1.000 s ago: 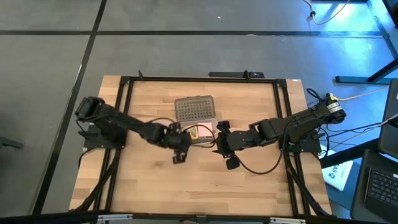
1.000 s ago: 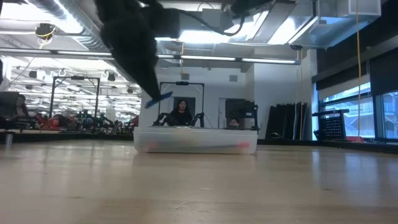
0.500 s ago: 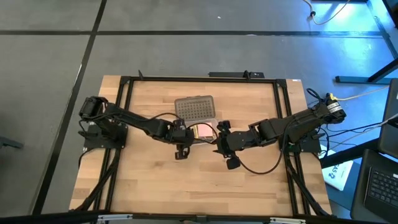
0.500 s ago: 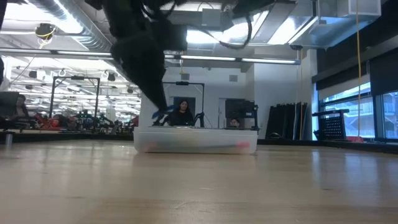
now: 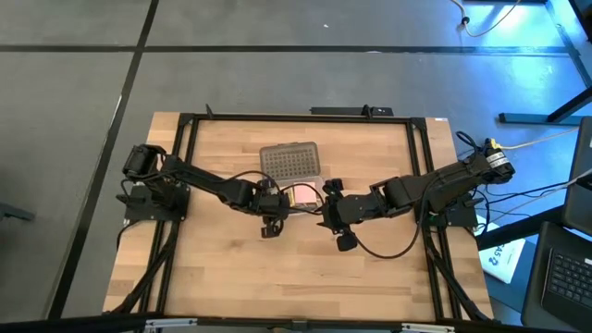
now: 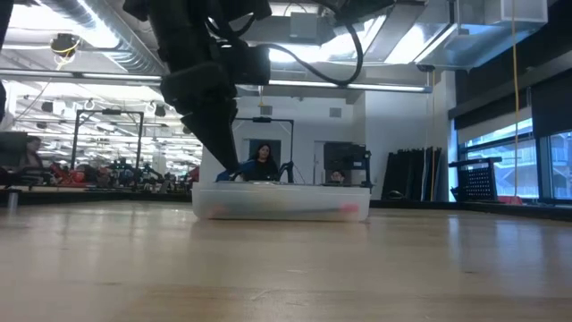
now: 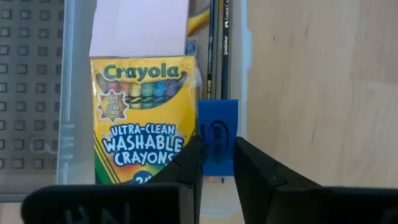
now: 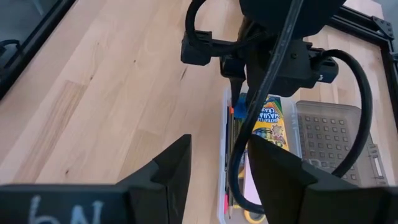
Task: Pack school essentials
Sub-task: Put the blue eraser into the black supply box, then close the black supply box
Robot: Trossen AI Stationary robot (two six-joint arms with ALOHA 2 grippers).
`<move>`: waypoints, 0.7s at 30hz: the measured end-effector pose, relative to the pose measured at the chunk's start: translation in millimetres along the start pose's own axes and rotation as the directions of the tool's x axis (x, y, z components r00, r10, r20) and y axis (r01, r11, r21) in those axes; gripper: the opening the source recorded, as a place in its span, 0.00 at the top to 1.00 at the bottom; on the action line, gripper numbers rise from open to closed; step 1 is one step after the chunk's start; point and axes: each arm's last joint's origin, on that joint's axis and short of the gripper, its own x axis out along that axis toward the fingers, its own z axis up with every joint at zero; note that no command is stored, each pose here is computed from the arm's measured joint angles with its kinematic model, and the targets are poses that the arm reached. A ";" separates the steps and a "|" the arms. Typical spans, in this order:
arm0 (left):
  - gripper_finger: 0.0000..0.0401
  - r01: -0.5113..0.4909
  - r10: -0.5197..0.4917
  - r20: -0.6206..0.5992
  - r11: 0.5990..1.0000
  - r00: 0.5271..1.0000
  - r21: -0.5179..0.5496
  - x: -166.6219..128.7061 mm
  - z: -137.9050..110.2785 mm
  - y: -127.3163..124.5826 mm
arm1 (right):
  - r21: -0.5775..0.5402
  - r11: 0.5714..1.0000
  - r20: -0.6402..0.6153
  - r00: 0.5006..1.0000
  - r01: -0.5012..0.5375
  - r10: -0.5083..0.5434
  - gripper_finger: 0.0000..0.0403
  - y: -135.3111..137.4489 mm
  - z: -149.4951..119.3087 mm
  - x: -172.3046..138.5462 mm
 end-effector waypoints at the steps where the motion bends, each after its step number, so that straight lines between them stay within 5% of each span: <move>1: 0.85 0.003 -0.003 -0.001 1.000 1.000 -0.001 0.0 0.0 -0.1 | 0.000 1.000 0.000 1.000 0.000 0.000 0.60 0.0 0.0 -0.1; 21: 0.68 0.014 -0.014 -0.010 1.000 1.000 0.006 0.2 -0.6 0.1 | -0.007 0.999 -0.042 0.998 0.036 -0.036 0.60 -6.7 -4.3 1.4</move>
